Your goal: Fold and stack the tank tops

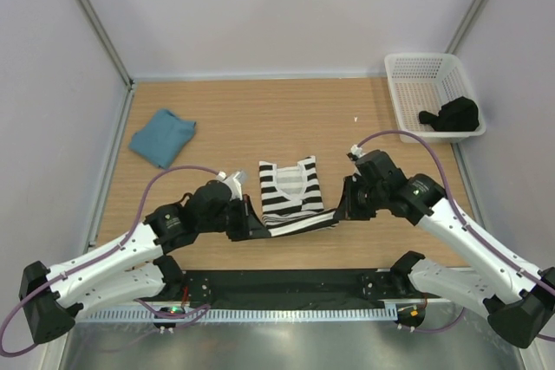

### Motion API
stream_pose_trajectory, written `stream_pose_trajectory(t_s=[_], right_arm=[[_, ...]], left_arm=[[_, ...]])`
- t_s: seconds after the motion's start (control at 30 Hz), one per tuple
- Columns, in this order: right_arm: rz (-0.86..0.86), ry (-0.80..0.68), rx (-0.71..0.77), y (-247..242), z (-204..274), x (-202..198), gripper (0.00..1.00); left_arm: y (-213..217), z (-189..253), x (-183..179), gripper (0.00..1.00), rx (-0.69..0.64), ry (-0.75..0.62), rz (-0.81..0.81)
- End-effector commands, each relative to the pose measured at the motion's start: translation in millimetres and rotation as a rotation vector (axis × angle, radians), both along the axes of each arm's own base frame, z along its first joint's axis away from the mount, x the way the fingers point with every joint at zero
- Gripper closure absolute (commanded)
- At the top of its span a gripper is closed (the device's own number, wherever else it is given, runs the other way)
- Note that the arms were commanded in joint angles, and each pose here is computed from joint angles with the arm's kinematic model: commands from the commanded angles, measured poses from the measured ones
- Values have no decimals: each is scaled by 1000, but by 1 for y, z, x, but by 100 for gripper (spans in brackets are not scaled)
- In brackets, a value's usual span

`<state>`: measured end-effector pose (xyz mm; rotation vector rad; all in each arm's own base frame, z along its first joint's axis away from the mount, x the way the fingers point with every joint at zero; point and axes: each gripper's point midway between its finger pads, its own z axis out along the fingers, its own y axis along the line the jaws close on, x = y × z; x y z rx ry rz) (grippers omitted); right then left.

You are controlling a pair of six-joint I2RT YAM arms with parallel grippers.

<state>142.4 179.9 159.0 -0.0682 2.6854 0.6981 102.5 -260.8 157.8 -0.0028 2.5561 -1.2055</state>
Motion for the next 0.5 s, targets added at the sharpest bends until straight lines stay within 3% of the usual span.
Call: stream_pose_trajectory(t_s=[0.0, 0.47], right_arm=[[-27, -25, -8, -8, 13, -3, 99], [-43, -51, -1, -17, 29, -9, 99]], left_arm=[[2, -3, -8, 99, 5, 40, 14], [-9, 2, -28, 99, -41, 101, 28]])
